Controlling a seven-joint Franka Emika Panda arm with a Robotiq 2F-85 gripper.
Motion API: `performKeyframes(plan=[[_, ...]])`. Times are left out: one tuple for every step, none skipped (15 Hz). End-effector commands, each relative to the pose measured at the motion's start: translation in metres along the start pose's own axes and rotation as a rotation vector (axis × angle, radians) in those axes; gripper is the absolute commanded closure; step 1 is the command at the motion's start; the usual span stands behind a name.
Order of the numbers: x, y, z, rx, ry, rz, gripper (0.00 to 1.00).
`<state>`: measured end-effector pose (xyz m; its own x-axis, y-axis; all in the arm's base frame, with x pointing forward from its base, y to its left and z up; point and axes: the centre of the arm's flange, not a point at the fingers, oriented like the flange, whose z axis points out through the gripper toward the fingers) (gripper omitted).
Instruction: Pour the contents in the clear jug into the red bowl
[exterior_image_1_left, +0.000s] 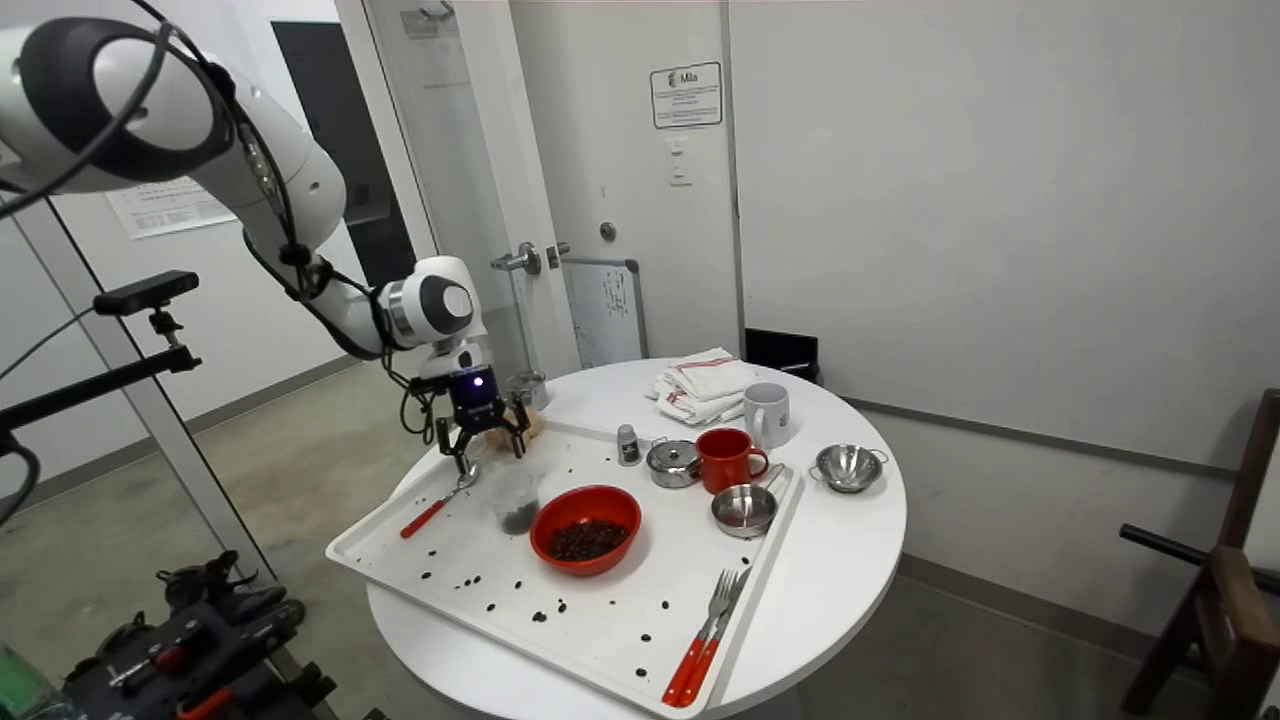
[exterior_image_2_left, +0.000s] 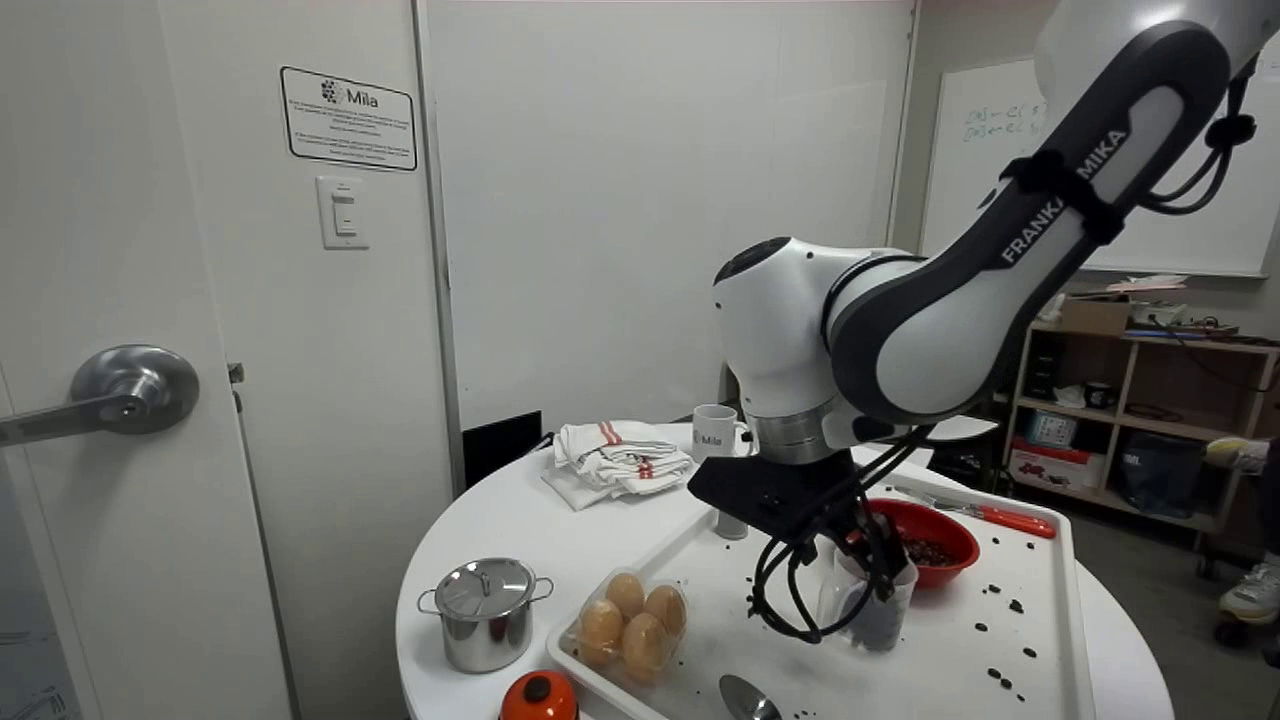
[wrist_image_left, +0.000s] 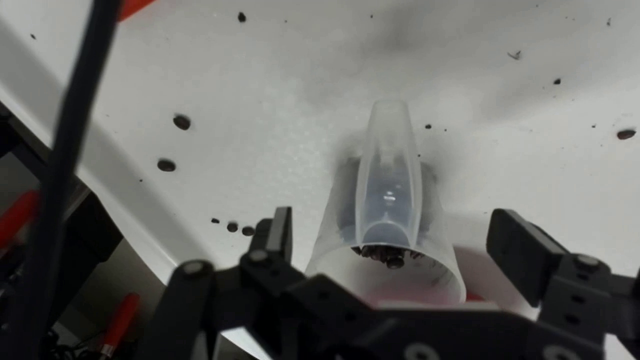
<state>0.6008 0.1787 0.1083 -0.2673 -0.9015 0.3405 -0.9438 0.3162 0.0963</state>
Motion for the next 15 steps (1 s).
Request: performKeyframes(plan=[[-0.013,-0.018,0.004,-0.029,0.000,-0.013,0.28],[-0.013,-0.020,0.005,-0.031,-0.003,-0.018,0.29],[-0.014,-0.021,0.006,-0.034,-0.005,-0.022,0.36],[-0.015,-0.022,0.006,-0.034,-0.008,-0.025,0.42],[-0.015,-0.023,0.007,-0.035,-0.010,-0.029,0.49],[-0.016,-0.024,0.007,-0.035,-0.012,-0.034,0.58],[-0.016,-0.024,0.007,-0.035,-0.014,-0.036,0.65],[-0.016,-0.024,0.007,-0.035,-0.016,-0.041,0.73],[-0.015,-0.022,0.004,-0.034,-0.019,-0.047,0.81],[-0.012,-0.019,0.000,-0.037,-0.020,-0.051,0.87],[-0.010,-0.016,-0.004,-0.038,-0.020,-0.062,0.94],[-0.007,-0.013,-0.008,-0.040,-0.012,-0.075,0.91],[-0.005,-0.010,-0.011,-0.044,-0.007,-0.084,0.89],[-0.001,-0.007,-0.016,-0.045,0.000,-0.091,0.89],[0.002,-0.005,-0.020,-0.048,0.003,-0.099,0.89]])
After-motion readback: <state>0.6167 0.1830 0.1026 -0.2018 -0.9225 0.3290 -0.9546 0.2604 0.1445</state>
